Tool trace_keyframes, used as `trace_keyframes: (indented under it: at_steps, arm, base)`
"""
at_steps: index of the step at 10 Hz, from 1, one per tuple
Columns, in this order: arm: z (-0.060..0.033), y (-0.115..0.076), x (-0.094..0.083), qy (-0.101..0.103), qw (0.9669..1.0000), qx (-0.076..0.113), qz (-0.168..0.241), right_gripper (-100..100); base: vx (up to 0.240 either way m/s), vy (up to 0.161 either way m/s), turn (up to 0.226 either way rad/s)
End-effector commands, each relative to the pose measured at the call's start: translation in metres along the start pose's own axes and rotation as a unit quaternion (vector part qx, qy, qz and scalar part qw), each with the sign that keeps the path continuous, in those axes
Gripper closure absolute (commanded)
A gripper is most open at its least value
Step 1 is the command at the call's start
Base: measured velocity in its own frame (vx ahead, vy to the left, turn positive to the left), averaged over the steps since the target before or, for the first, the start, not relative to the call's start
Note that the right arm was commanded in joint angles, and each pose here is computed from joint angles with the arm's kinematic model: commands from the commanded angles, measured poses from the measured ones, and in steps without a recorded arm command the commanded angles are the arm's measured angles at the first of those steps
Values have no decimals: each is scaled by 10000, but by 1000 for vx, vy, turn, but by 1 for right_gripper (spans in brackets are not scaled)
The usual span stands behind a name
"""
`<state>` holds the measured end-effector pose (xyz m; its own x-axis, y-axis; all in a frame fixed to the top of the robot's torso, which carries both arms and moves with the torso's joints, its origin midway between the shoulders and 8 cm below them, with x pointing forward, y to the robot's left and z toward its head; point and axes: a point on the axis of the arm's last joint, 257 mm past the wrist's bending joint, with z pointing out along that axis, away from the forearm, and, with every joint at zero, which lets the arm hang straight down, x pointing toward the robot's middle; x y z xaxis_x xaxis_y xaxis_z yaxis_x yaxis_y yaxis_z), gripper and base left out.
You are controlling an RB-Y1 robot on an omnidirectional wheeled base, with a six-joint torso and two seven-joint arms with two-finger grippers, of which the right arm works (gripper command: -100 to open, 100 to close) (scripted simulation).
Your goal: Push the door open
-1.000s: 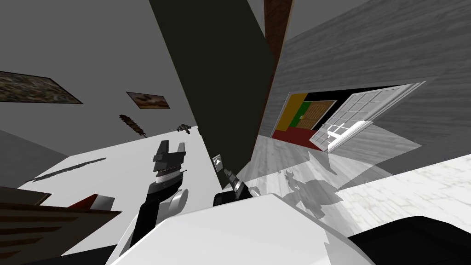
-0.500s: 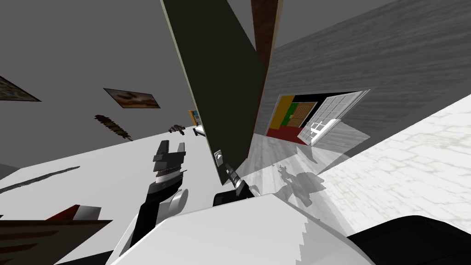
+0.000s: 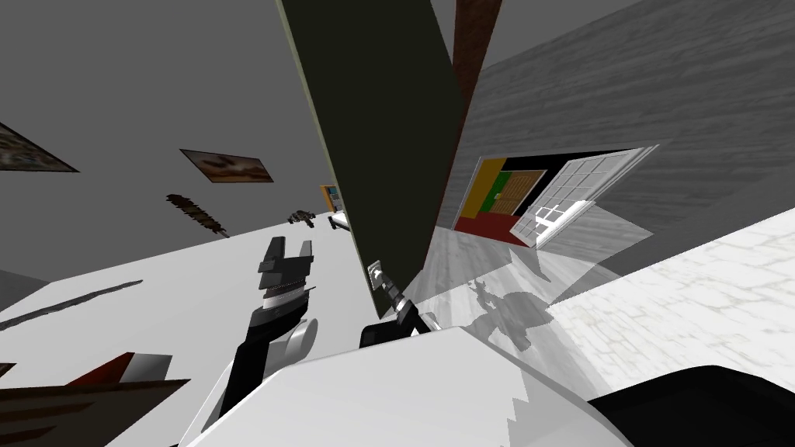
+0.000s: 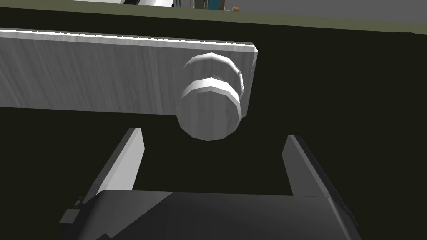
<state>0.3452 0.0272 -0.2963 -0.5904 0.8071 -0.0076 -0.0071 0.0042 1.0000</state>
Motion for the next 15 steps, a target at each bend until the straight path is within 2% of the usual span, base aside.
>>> trace_keyframes:
  at_steps: [1,3,4,9,11,15]
  arm:
    - [46,0,-27,-29,10000,-1,-6,-100]
    - [53,6,-32,-33,10000,-5,-6,-100]
    - [53,6,-32,-33,10000,-5,-6,100]
    - [53,6,-32,-33,10000,-5,-6,100]
    - [88,-33,-159,-154,9999,39,-52,100]
    - [177,-36,-415,-412,9991,38,-112,100]
  base:
    - [175,143,36]
    - [113,96,13]
    - [-7,-6,-3]
    - [-14,-13,1]
    - [43,88,-56]
    - [119,172,-58]
